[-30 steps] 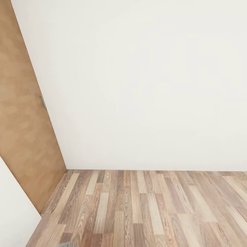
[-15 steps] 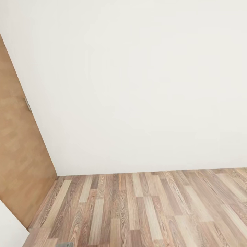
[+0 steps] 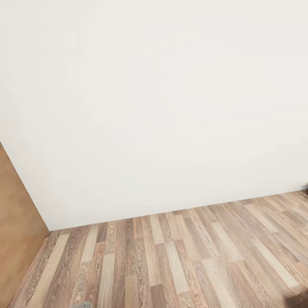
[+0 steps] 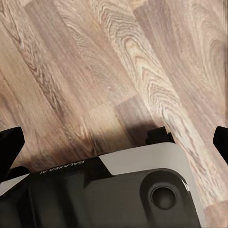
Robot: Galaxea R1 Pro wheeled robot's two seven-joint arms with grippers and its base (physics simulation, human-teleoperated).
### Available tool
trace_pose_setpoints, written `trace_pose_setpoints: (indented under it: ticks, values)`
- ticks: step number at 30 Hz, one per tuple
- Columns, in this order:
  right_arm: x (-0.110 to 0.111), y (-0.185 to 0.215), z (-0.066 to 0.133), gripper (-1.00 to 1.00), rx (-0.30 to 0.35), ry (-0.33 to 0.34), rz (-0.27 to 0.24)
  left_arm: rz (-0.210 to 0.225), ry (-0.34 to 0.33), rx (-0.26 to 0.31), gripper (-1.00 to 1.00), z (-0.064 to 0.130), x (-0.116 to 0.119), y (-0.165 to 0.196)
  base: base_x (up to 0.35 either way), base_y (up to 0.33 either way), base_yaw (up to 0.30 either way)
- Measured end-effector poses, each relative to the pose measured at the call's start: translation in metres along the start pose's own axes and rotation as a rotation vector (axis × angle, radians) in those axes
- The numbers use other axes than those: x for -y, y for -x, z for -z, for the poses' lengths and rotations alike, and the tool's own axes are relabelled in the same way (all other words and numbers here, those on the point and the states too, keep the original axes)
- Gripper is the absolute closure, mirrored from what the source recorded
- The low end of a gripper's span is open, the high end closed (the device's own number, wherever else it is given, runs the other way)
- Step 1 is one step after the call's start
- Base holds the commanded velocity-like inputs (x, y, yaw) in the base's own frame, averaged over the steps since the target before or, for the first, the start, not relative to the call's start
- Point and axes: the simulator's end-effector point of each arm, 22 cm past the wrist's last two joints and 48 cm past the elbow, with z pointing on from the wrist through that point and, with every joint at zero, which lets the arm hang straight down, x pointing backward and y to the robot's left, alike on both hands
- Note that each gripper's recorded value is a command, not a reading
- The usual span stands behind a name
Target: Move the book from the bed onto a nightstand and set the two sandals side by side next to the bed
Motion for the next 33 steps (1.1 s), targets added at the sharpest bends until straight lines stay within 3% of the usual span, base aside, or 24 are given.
trace_pose_setpoints:
  ticks: [33]
  values:
    - [0.0002,-0.0003,0.0,-1.0,0.0,-0.001,-0.002,0.0,0.001,0.002,-1.0,0.0,-0.0003,0.0003,0.02,-0.015,-0.3]
